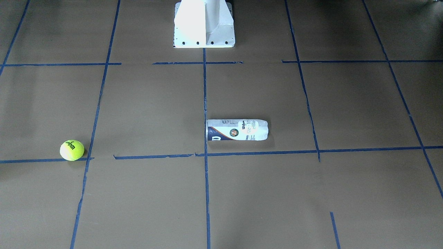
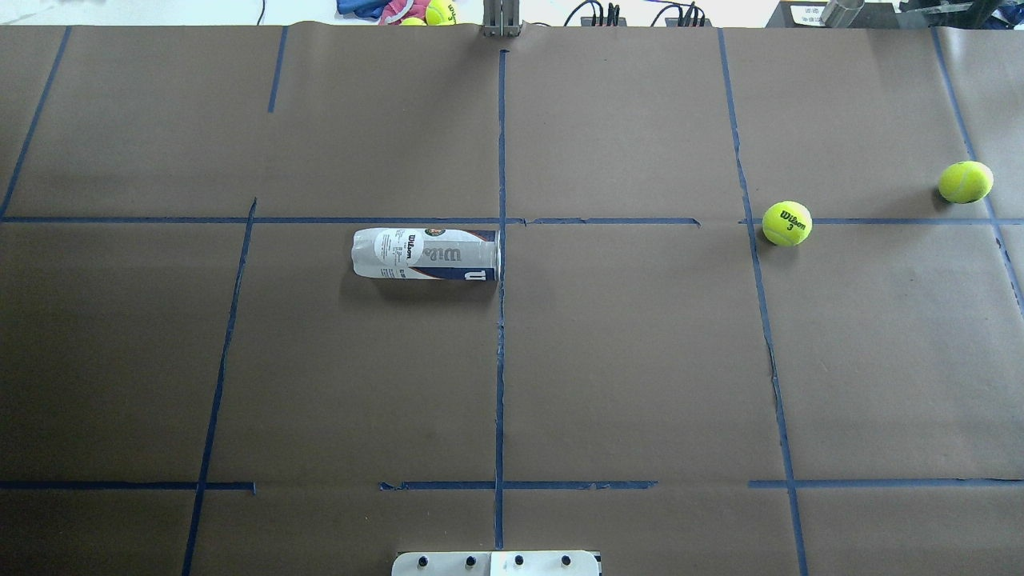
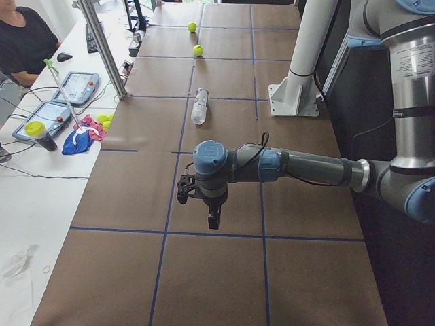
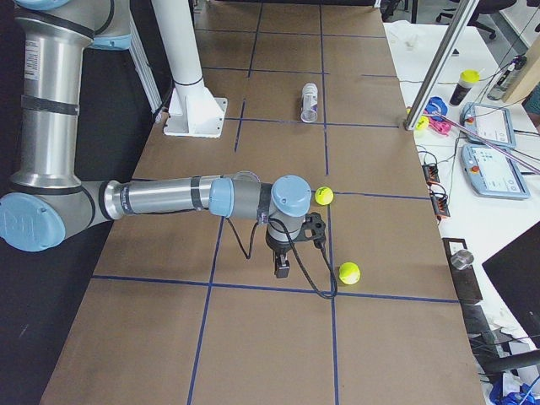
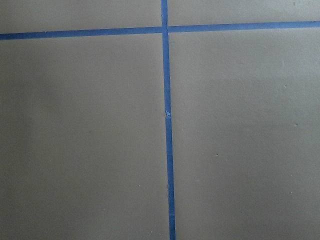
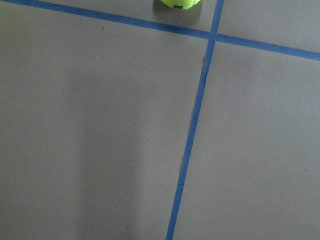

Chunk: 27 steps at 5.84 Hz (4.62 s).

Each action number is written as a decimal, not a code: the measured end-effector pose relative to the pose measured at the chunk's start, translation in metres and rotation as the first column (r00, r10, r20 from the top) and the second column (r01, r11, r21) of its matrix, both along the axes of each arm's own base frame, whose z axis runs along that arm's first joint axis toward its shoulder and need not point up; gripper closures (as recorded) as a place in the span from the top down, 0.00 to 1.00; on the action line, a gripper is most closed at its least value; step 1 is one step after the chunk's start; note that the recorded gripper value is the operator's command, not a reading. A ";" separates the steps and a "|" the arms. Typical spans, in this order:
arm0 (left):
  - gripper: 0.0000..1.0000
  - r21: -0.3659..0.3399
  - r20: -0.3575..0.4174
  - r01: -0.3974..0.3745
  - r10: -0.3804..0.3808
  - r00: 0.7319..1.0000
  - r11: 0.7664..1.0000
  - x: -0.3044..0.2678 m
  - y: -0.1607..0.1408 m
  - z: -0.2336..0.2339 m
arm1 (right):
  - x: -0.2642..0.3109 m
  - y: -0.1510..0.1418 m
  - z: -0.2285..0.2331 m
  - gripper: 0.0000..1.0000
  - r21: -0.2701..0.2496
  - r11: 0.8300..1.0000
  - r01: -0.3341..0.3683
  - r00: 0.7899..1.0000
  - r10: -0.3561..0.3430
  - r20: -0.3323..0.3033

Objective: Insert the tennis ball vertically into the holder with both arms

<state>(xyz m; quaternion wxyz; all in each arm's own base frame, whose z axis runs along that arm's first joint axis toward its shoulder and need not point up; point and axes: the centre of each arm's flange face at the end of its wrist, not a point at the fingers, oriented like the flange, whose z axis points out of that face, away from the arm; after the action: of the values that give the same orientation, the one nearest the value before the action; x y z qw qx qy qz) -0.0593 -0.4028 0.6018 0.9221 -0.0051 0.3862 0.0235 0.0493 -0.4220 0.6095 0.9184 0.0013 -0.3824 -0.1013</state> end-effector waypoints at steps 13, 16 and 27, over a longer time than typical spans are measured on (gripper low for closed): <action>1.00 0.024 -0.052 -0.013 0.014 0.999 1.000 0.010 -0.004 -0.006 | 0.001 0.010 0.000 1.00 0.000 1.000 0.000 1.000 0.000 -0.009; 1.00 0.246 -0.093 -0.141 0.168 0.981 0.959 0.076 -0.043 -0.059 | 0.001 0.022 -0.014 1.00 0.034 0.999 0.009 1.000 -0.009 -0.008; 1.00 0.845 0.331 -0.502 0.555 0.763 0.186 0.533 -0.073 -0.423 | 0.001 0.021 -0.015 1.00 0.033 0.999 0.004 1.000 -0.004 -0.010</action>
<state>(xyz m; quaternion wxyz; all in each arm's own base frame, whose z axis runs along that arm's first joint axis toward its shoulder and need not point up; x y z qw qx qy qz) 0.4741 -0.4758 0.1790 0.6947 0.3598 0.3058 0.5425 0.0507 -0.4012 0.5944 0.9199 0.0153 -0.3762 -0.1094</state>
